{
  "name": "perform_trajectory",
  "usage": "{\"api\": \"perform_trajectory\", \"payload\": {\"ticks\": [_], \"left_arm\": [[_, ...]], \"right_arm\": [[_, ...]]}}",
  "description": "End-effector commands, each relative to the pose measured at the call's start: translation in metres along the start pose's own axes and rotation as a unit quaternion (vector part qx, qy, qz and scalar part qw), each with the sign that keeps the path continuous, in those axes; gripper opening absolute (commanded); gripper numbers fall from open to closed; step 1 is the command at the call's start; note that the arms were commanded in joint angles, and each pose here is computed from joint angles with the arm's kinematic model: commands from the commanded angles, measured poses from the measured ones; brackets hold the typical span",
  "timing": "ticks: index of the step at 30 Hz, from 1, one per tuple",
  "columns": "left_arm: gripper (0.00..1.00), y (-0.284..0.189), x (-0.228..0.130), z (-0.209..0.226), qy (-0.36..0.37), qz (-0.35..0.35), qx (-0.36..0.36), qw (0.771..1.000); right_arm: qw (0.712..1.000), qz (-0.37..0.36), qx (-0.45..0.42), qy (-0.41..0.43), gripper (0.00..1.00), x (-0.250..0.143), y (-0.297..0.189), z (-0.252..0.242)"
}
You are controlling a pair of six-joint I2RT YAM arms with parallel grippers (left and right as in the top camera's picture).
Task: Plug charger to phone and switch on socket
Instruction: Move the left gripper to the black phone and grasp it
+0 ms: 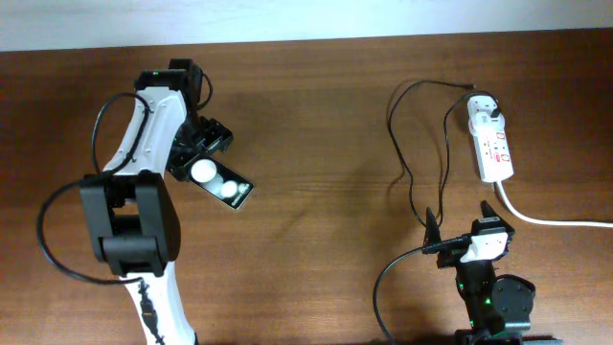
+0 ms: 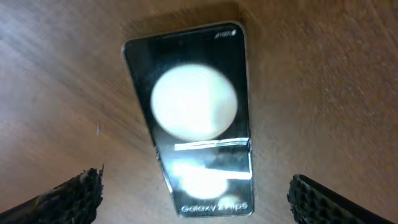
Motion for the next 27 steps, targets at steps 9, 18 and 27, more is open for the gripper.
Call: {"api": "perform_trajectory", "payload": {"ticks": [9, 18, 27], "left_arm": [[0.99, 0.054, -0.002, 0.004, 0.023, 0.008, 0.001, 1.000], [0.88, 0.095, -0.013, 0.017, 0.023, 0.027, -0.005, 0.999], [0.58, 0.095, -0.019, 0.016, 0.028, 0.061, -0.019, 0.998]], "right_arm": [[1.000, 0.003, -0.002, 0.002, 0.99, -0.002, 0.000, 0.000], [1.000, 0.003, -0.002, 0.002, 0.99, -0.002, 0.000, 0.000], [1.000, 0.003, -0.002, 0.002, 0.99, -0.002, 0.000, 0.000]]}}
Point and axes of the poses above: each gripper's point midway between its finger pads, its own y axis out along the fingers, its own z axis along the line the jaws close on, x = y × z, the point moved 10 cm from there along -y, back along the fingers, and after that the axes turned 14 degrees about -y, right-handed, at the moved point
